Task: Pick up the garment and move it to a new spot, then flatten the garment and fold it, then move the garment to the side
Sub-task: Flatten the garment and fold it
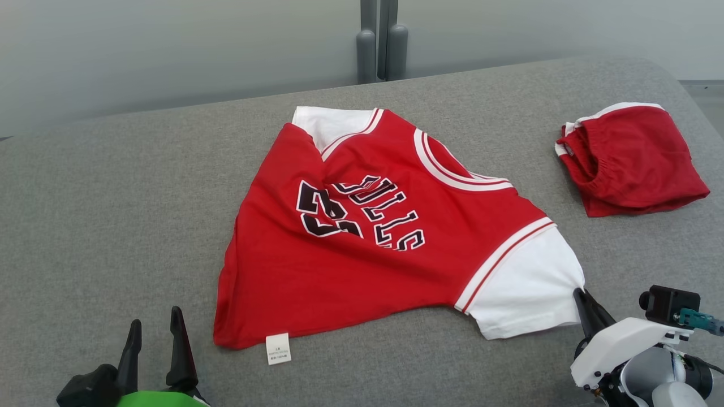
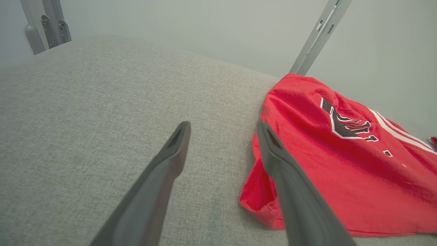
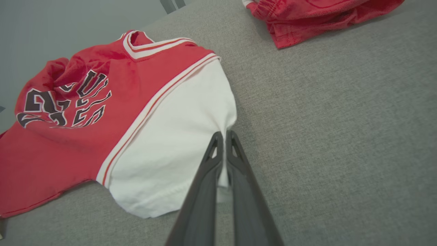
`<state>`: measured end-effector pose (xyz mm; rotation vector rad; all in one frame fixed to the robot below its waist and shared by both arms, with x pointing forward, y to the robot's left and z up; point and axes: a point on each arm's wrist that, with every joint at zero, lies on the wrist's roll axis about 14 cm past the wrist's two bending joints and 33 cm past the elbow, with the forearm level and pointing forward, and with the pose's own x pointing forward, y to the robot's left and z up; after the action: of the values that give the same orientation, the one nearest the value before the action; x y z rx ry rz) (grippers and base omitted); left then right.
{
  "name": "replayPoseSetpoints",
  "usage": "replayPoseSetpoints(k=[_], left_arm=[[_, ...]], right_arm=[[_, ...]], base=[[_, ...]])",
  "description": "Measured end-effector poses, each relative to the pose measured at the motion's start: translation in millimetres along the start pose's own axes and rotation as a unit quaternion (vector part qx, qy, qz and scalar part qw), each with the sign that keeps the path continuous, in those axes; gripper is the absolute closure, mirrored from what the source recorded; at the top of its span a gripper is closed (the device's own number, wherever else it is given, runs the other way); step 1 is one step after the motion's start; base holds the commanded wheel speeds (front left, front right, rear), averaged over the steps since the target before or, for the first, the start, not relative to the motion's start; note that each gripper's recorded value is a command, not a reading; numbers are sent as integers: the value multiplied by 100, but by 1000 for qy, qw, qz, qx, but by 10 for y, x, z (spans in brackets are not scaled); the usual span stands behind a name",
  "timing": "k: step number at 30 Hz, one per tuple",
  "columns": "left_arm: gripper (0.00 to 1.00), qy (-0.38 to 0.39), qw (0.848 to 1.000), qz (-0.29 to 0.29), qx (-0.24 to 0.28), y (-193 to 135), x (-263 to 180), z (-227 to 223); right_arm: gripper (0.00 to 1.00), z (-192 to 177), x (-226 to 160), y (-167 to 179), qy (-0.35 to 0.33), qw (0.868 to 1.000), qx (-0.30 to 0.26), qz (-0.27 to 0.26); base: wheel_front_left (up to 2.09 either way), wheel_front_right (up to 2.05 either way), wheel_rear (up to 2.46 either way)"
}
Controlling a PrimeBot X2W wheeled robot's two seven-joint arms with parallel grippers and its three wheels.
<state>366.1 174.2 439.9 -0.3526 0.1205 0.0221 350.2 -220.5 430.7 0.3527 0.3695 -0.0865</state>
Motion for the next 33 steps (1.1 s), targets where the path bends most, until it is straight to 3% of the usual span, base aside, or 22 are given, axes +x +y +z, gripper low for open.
replayPoseSetpoints(k=[7, 10, 12, 13, 14, 23, 33], left_arm=[[0, 15, 1000, -5, 0, -22, -17, -98], [0, 19, 1000, -7, 0, -34, -31, -121], [0, 22, 1000, -10, 0, -49, -42, -142], [0, 24, 1000, -11, -1, -57, -47, -151], [0, 25, 1000, -12, 0, -62, -51, -158], [0, 29, 999, -24, 1, -128, -44, -183], [0, 37, 998, -44, 4, -264, -41, -203]], right_arm=[[100, -111, 64, -51, 5, 1000, 13, -10], [77, -145, 93, -75, 3, 1000, 12, -14], [36, -168, 106, -88, 3, 1000, 12, -17], [36, -187, 109, -98, 4, 1000, 10, -19], [2, -205, 110, -111, 5, 1000, 10, -21], [0, -160, 78, -244, -15, 999, 2, -41], [0, 115, 56, -160, -64, 998, -6, -28]], base=[[0, 0, 0], [0, 0, 0], [0, 0, 0], [0, 0, 0], [0, 0, 0], [0, 0, 0], [0, 0, 0]])
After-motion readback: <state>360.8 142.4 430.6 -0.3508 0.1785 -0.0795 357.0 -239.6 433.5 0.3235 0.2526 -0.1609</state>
